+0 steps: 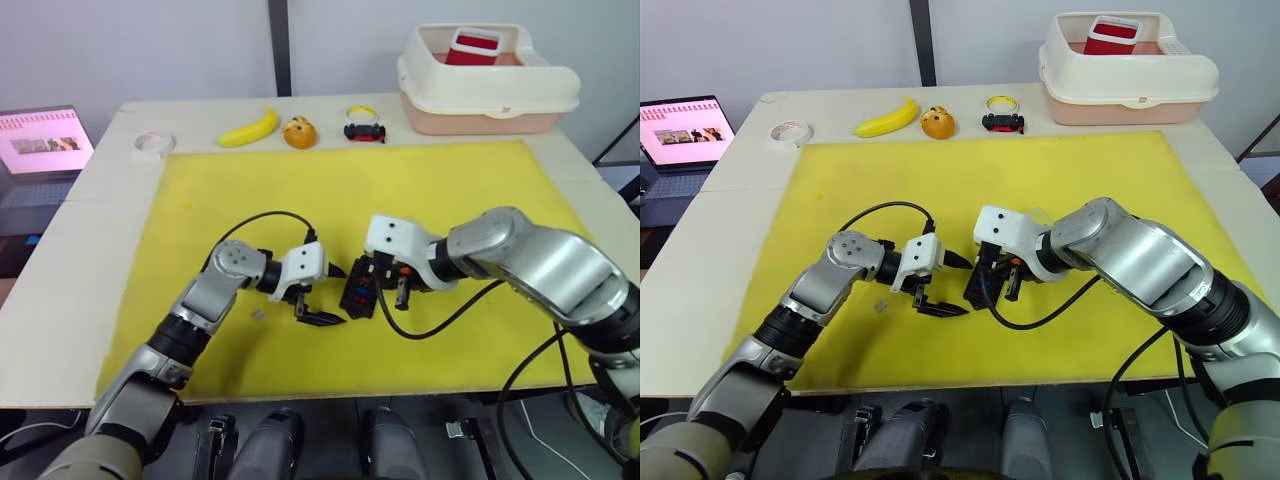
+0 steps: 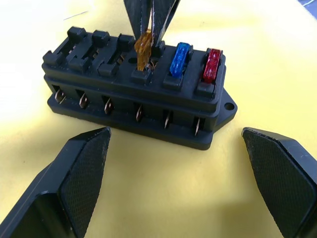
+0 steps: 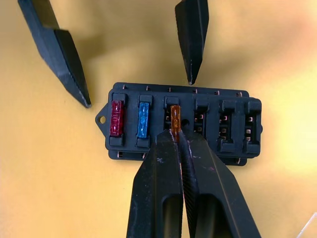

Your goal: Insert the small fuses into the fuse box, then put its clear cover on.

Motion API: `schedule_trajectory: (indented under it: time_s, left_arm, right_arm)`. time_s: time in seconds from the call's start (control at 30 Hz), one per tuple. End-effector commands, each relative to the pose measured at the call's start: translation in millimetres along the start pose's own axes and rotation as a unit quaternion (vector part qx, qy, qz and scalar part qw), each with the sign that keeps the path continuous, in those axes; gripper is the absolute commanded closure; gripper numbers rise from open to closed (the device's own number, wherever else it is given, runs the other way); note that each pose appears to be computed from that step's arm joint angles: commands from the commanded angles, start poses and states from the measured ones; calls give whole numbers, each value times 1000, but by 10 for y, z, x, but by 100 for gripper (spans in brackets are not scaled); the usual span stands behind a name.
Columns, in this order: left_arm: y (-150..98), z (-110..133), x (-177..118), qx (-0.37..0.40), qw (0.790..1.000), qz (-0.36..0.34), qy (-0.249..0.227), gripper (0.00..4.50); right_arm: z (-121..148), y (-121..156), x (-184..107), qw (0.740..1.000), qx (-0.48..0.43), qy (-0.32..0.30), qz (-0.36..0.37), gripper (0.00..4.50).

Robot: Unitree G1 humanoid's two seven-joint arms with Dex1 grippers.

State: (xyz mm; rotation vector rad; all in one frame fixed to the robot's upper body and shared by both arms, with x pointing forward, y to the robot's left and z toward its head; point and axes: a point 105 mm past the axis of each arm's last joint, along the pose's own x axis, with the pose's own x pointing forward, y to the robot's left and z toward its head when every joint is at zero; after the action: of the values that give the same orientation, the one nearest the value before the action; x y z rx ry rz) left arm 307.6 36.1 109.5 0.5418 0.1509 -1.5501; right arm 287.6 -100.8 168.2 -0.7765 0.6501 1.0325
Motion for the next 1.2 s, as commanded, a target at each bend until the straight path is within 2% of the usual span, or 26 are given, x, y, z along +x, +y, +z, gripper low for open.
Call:
schedule_trajectory:
  time_s: [0.03, 0.4, 1.2]
  left_arm:
    - [26, 80, -38, 12, 1000, 12, -12, 0]
    - [81, 108, -52, 16, 1000, 21, -12, 0]
    - [53, 115, -30, 14, 999, 28, -15, 0]
  right_arm:
    - [-62, 5, 4, 1000, -7, 20, 3, 444]
    - [-15, -1, -75, 999, -19, 27, 9, 444]
    - [73, 3, 42, 998, -57, 36, 21, 444]
